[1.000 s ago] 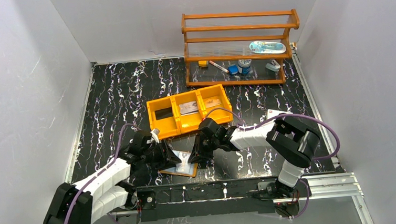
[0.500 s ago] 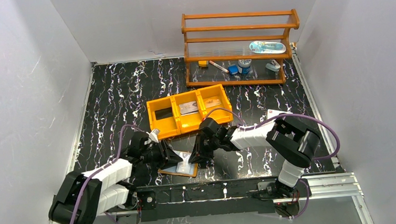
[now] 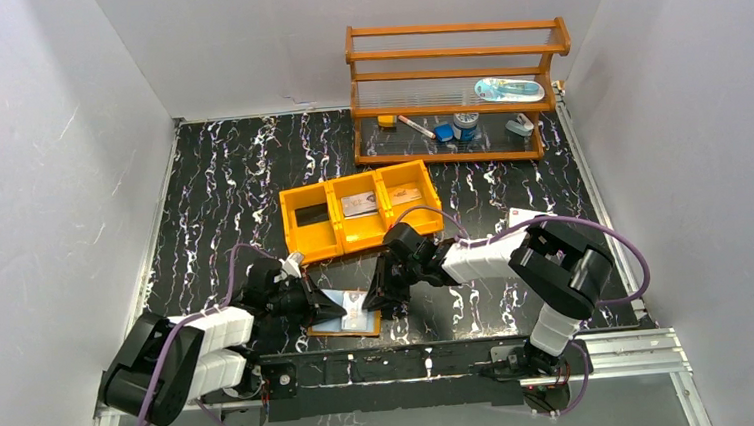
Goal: Take the credit cards out of the card holder
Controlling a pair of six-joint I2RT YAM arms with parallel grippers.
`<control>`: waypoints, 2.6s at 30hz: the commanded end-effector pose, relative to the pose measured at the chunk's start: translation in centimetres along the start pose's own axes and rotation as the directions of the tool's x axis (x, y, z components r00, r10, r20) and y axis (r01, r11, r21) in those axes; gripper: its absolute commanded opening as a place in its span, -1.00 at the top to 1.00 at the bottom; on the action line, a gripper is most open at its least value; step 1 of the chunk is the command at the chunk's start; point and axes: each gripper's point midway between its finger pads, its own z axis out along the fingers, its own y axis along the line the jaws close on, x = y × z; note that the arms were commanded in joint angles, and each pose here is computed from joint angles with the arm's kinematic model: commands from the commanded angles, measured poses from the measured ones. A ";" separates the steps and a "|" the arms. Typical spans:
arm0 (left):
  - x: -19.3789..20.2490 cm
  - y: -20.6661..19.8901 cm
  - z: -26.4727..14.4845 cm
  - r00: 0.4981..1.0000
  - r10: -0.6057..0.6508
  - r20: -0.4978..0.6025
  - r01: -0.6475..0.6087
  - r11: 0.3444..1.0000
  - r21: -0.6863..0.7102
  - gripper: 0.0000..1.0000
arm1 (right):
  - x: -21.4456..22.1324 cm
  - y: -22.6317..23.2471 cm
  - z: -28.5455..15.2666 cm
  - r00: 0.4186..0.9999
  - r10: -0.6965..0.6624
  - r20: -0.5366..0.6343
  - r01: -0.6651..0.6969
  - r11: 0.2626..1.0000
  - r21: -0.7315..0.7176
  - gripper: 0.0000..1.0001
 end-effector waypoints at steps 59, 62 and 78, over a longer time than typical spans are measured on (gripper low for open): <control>-1.8 -2.5 -3.0 0.980 0.189 0.062 -0.178 0.972 -0.153 1.00 | 0.5 4.4 0.0 0.979 -0.204 -0.022 0.201 0.973 -0.117 0.27; -1.5 -2.7 -2.8 0.982 0.185 0.045 -0.178 0.975 -0.134 1.00 | 1.1 1.9 1.5 0.983 -0.168 -0.079 0.165 0.985 -0.050 0.26; -0.4 -2.5 -1.3 0.988 0.141 -0.058 -0.144 0.988 -0.062 0.58 | 1.7 -2.2 2.4 0.993 -0.073 -0.096 0.080 0.995 0.067 0.37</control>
